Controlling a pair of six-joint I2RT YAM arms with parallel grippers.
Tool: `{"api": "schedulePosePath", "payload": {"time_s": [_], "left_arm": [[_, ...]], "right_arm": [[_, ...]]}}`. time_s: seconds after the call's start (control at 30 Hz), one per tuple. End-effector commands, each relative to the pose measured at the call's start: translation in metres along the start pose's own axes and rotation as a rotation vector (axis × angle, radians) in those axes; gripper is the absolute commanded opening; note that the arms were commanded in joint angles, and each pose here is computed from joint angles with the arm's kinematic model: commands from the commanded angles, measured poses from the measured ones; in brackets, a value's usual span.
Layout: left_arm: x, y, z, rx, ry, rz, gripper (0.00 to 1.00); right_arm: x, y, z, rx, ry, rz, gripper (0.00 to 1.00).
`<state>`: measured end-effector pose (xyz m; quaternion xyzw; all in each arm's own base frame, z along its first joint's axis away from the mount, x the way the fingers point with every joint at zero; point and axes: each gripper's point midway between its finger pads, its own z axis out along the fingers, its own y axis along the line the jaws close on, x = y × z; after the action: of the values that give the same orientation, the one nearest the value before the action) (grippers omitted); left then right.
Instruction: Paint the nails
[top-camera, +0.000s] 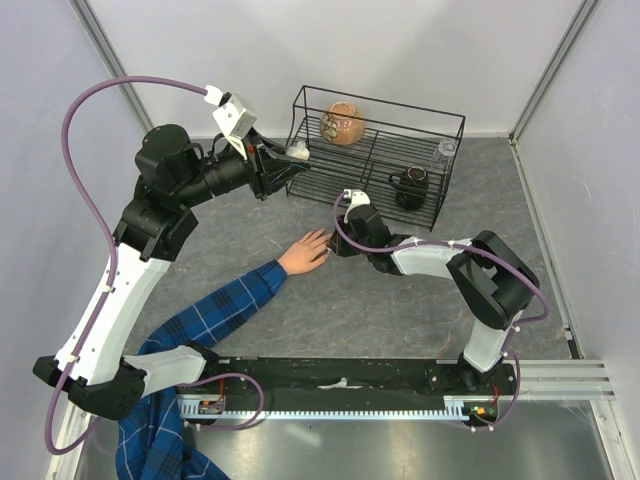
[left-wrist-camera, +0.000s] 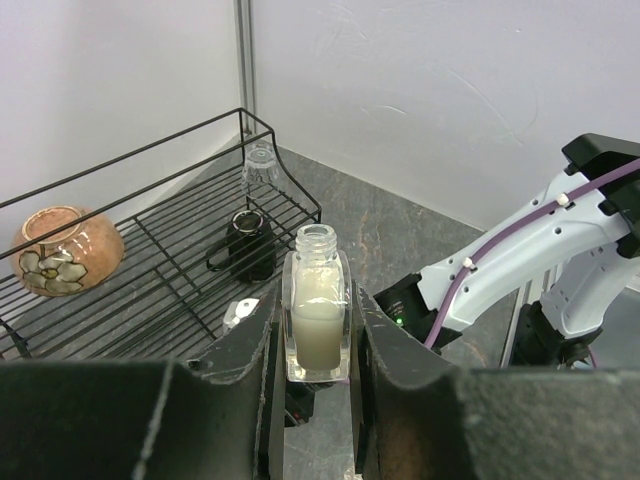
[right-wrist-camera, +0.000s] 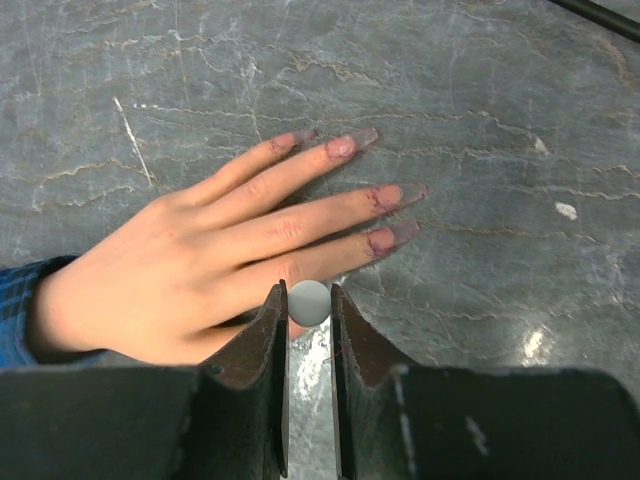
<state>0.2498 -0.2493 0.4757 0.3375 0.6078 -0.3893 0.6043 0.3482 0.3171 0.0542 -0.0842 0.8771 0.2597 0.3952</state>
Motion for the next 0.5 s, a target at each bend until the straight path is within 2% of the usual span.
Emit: {"api": "schedulePosePath", "payload": {"time_s": [0.0,0.27,0.47], "left_arm": [[-0.02,-0.001,-0.004,-0.014,-0.05,0.068,0.02],[-0.017,0.007,-0.004,-0.055,-0.051,0.061,0.02],[-0.005,-0.009,-0.004,0.037,-0.033,0.044,0.02]], "right_arm": [[-0.027,0.007,-0.021,0.016,-0.057,-0.012,0.0],[-0.075,0.015,-0.085,0.051,-0.114,-0.076,0.0],[-0.135,0.012,-0.157,0.044,-0.192,-0.103,0.0]]}}
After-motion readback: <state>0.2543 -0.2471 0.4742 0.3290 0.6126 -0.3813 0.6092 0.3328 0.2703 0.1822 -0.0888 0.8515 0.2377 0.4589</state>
